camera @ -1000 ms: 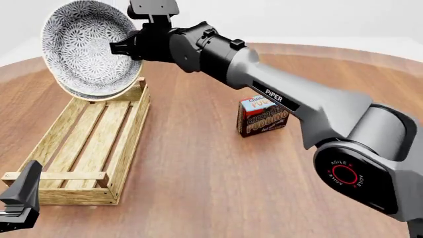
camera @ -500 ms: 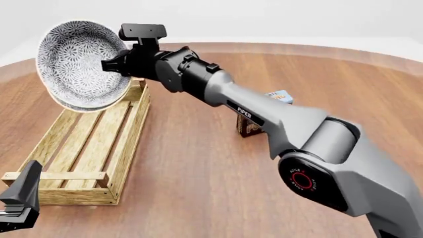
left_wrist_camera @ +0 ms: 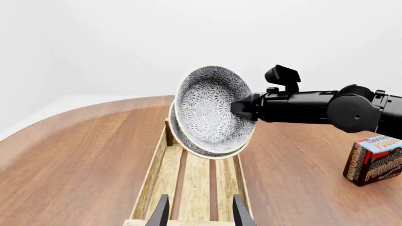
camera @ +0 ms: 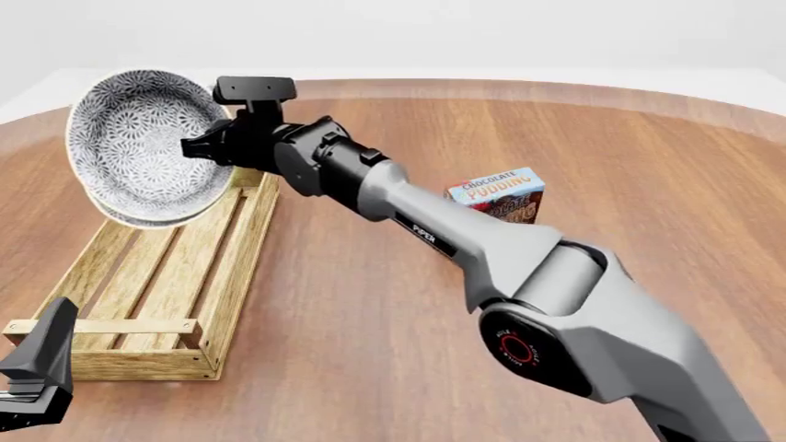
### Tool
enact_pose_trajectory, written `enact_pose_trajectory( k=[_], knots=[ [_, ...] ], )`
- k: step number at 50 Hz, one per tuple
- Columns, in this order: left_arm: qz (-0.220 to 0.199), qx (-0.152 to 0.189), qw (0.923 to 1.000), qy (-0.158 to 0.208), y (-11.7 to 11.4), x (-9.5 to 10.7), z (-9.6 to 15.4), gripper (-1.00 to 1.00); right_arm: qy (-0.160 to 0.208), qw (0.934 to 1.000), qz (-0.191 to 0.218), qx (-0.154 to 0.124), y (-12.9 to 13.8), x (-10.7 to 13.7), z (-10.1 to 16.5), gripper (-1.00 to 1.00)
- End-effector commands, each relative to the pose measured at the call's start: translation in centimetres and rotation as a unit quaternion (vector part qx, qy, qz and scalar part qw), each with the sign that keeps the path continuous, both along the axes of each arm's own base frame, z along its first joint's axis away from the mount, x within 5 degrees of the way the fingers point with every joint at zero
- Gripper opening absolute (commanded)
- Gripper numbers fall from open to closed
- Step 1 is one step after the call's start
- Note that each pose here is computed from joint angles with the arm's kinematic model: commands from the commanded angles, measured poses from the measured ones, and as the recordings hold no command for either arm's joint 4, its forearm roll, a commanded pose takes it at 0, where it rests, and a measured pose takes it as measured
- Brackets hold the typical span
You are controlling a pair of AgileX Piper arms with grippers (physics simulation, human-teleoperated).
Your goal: Stack the left bowl on the right bowl and place them in the tray.
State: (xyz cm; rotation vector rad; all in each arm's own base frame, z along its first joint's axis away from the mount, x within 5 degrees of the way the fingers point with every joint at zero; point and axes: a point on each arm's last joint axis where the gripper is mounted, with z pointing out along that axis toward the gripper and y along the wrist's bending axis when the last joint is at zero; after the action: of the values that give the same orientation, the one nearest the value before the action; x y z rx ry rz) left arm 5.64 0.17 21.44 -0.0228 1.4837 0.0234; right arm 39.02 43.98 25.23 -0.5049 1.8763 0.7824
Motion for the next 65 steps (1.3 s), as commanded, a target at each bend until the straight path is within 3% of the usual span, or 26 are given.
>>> enact_pose_trajectory(
  k=[1, 65],
  knots=[
    [0.000, 0.000, 1.0000, 0.000, 0.0, 0.0, 0.0, 1.00, 0.016, 0.9997, 0.000, 0.020, 0.7, -0.1, -0.6, -1.00],
    [0.002, 0.000, 1.0000, 0.000, 0.0, 0.0, 0.0, 1.00, 0.051, 0.9987, 0.010, -0.004, 3.1, -0.3, -7.5, -1.00]
  ],
)
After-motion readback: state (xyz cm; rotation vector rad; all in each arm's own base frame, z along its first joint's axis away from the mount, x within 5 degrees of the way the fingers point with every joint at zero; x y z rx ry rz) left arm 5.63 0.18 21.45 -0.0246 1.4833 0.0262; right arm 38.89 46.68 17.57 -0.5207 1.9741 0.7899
